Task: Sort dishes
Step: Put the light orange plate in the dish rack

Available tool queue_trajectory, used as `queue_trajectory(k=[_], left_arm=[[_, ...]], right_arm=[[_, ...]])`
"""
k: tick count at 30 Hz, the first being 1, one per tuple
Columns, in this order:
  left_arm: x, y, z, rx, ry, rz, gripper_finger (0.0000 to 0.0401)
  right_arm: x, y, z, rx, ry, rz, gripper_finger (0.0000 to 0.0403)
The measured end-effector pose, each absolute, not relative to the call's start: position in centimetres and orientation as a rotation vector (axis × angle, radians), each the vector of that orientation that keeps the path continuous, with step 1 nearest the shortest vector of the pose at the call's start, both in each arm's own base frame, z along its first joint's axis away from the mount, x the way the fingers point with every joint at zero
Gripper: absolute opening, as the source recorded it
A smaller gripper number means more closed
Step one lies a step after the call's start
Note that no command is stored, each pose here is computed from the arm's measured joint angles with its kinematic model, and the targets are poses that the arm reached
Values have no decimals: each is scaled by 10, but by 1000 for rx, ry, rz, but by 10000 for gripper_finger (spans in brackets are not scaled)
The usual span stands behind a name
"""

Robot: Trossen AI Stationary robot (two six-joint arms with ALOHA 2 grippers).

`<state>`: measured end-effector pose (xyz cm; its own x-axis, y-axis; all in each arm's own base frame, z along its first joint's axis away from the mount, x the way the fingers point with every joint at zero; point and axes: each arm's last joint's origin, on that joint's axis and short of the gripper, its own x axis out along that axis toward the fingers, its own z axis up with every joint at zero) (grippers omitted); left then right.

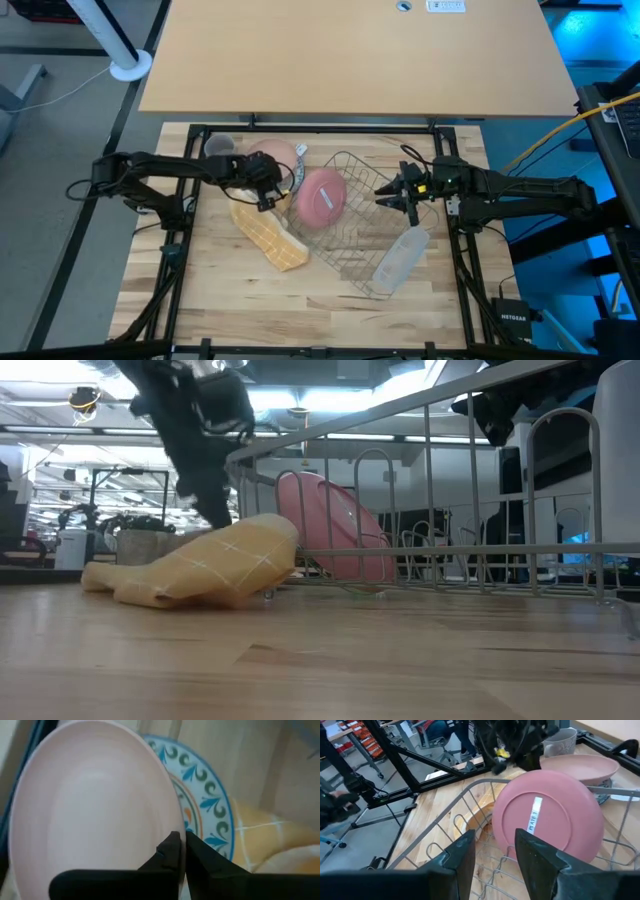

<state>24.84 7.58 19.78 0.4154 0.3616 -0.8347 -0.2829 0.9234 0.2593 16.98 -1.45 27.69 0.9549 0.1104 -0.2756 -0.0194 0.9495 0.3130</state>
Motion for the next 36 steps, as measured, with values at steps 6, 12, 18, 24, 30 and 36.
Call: queue_trajectory(k=[6, 12, 18, 24, 30, 36], left_arm=[[246, 75, 246, 57, 1038, 431, 2], [231, 72, 296, -27, 875, 501, 1], [209, 56, 335, -252, 618, 556, 1], [189, 28, 373, -461, 279, 446, 0], [183, -4, 403, -532, 33, 211, 0], [219, -45, 390, -520, -87, -2, 0]], right_arm=[[170, -15, 277, 313, 294, 68, 143], [170, -15, 277, 313, 294, 68, 143], [169, -14, 277, 310, 295, 68, 143], [169, -14, 277, 286, 292, 71, 143], [169, -14, 277, 271, 291, 73, 143], [169, -15, 277, 213, 287, 79, 143]])
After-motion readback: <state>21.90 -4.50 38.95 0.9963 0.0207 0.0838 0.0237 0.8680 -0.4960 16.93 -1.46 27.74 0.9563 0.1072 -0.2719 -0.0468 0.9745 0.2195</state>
